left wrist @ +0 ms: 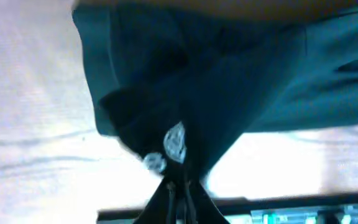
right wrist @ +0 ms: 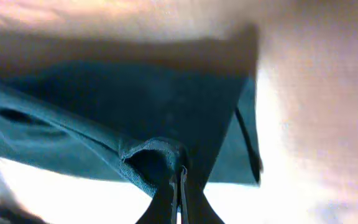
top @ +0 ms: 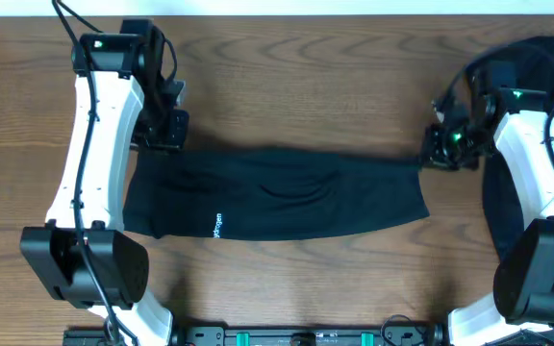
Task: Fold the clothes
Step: 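Fold the top edge down toward the bottom with both grippers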
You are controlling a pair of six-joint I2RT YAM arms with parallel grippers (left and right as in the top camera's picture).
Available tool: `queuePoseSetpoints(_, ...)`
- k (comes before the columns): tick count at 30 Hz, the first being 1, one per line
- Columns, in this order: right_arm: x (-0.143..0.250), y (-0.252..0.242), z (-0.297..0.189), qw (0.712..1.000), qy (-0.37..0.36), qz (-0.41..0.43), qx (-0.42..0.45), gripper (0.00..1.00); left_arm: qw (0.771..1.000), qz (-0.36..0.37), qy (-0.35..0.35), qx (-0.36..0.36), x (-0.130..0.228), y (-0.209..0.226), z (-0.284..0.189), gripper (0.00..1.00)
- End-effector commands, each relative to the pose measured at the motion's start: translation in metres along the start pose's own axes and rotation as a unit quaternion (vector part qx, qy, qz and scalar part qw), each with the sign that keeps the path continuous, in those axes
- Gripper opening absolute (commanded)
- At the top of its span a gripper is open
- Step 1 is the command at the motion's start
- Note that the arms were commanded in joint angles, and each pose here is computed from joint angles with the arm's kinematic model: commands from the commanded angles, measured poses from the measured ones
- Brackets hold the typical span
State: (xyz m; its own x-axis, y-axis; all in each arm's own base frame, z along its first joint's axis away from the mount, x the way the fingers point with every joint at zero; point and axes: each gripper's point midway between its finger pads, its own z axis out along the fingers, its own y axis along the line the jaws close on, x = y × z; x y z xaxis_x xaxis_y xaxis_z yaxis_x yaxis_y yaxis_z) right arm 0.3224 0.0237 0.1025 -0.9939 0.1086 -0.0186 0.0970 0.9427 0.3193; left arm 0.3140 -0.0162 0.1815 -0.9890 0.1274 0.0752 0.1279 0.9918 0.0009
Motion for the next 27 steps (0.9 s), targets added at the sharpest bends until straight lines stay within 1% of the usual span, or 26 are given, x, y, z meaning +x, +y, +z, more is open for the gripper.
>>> queuePoseSetpoints(1, 0.012, -0.018, -0.008, 0.998, 0.015, -0.007, 0.053, 0.01, 1.000, -0.019, 0.024, 0.000, 0.015, 0.001, 0.003, 0.08)
queuePoseSetpoints(5, 0.026, -0.021, -0.010, 0.997, 0.043, 0.001, 0.063, 0.01, 0.998, -0.030, 0.049, 0.001, 0.026, -0.001, 0.007, 0.11)
queuePoseSetpoints(12, 0.038, -0.021, -0.011, 0.996, 0.066, 0.007, 0.063, 0.02, 0.997, -0.037, 0.063, 0.003, 0.032, -0.001, 0.009, 0.12)
queuePoseSetpoints(13, 0.040, -0.020, -0.011, 0.995, 0.071, 0.008, 0.063, 0.02, 0.997, -0.039, 0.060, 0.003, 0.030, -0.002, 0.009, 0.16)
queuePoseSetpoints(14, 0.043, -0.020, -0.011, 0.995, 0.076, 0.008, 0.063, 0.04, 0.997, -0.043, 0.057, 0.006, 0.029, -0.003, 0.009, 0.25)
queuePoseSetpoints(15, 0.044, -0.019, -0.011, 0.995, 0.080, 0.008, 0.063, 0.07, 0.998, -0.043, 0.054, 0.012, 0.027, -0.005, 0.010, 0.31)
queuePoseSetpoints(16, 0.046, -0.019, -0.011, 0.994, 0.083, 0.007, 0.063, 0.13, 0.998, -0.043, 0.051, 0.015, 0.026, -0.006, 0.010, 0.35)
queuePoseSetpoints(17, 0.047, -0.019, -0.012, 0.994, 0.086, 0.007, 0.067, 0.23, 0.998, -0.044, 0.045, 0.019, 0.023, -0.007, 0.010, 0.37)
queuePoseSetpoints(18, 0.047, -0.022, -0.012, 0.993, 0.086, 0.008, 0.075, 0.38, 0.998, -0.045, 0.039, 0.023, 0.019, -0.008, 0.012, 0.39)
queuePoseSetpoints(19, 0.047, -0.024, -0.012, 0.993, 0.085, 0.012, 0.082, 0.43, 0.998, -0.045, 0.034, 0.029, 0.016, -0.010, 0.014, 0.40)
queuePoseSetpoints(20, 0.047, -0.025, -0.012, 0.992, 0.084, 0.016, 0.088, 0.46, 0.998, -0.045, 0.029, 0.037, 0.013, -0.013, 0.018, 0.41)
queuePoseSetpoints(22, 0.045, -0.026, -0.012, 0.993, 0.080, 0.016, 0.089, 0.49, 0.998, -0.045, 0.021, 0.048, 0.007, -0.016, 0.029, 0.44)
queuePoseSetpoints(27, 0.036, -0.024, -0.011, 0.994, 0.063, 0.018, 0.083, 0.51, 0.996, -0.046, -0.003, 0.072, -0.010, -0.023, 0.076, 0.49)
